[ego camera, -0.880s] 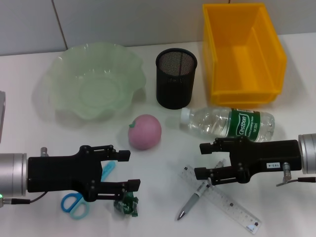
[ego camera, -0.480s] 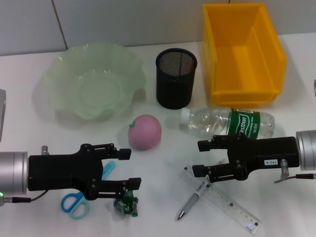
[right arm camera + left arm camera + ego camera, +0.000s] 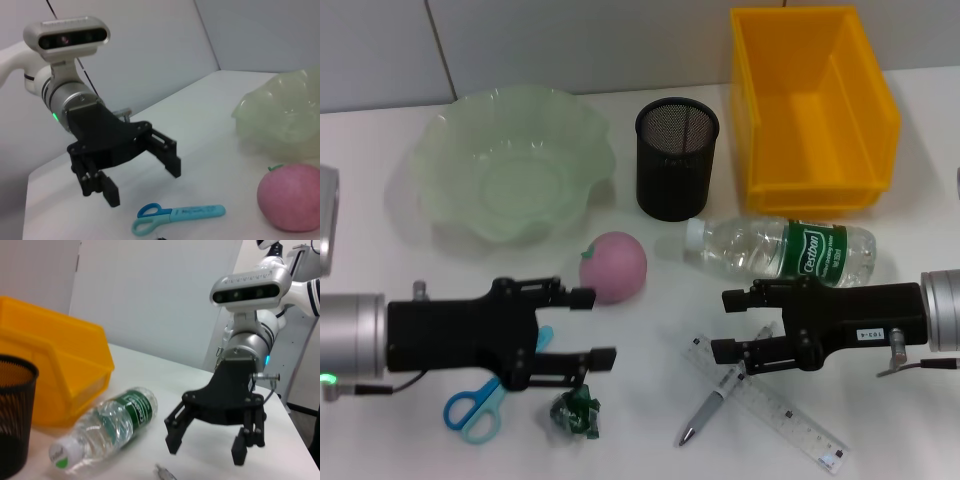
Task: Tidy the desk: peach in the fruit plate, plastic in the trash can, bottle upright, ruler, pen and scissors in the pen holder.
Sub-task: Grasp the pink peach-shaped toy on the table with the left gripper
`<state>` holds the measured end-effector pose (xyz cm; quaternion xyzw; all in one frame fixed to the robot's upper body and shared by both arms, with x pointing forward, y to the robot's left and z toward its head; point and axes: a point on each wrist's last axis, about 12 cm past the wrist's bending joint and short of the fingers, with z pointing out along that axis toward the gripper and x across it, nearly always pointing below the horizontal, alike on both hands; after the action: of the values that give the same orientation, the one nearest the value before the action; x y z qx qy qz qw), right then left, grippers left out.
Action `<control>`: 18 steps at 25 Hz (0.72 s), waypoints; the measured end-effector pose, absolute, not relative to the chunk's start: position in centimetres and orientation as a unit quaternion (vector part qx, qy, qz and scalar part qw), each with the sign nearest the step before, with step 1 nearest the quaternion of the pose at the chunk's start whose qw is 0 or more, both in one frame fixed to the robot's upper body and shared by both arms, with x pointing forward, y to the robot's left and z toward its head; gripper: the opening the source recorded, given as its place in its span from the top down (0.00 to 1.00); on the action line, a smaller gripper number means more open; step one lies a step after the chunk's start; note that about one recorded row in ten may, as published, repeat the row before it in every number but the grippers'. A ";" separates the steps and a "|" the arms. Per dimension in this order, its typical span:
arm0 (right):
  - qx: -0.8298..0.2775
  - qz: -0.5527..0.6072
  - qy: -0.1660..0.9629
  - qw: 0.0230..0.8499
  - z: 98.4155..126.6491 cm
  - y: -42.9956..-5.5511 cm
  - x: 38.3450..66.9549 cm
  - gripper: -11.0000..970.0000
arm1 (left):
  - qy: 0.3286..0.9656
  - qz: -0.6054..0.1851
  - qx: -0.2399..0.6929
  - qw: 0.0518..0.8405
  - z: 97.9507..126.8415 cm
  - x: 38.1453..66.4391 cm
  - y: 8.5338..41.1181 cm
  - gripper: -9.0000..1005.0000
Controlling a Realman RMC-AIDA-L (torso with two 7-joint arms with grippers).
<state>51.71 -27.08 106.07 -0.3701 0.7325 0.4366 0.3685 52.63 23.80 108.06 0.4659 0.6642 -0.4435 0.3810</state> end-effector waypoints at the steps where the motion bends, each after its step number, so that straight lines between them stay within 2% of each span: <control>1: -0.368 0.437 0.734 0.367 106.0 -27.1 51.6 0.17 | 0.661 -0.438 0.469 0.389 108.4 53.1 23.4 0.23; 7: -0.364 0.439 0.736 0.365 105.8 -27.2 51.4 0.17 | 0.649 -0.403 0.490 0.420 109.0 54.7 22.2 0.23; 11: -0.362 0.439 0.738 0.362 105.7 -27.3 51.3 0.17 | 0.636 -0.350 0.518 0.453 109.4 56.4 20.8 0.23; 18: -0.354 0.438 0.744 0.360 105.5 -27.6 51.1 0.17 | 0.628 -0.276 0.568 0.455 108.9 57.6 19.8 0.23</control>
<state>51.06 -27.62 105.48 -0.3535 0.7443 0.4378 0.3597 57.59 19.82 108.89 0.5675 0.6281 -0.2756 0.4555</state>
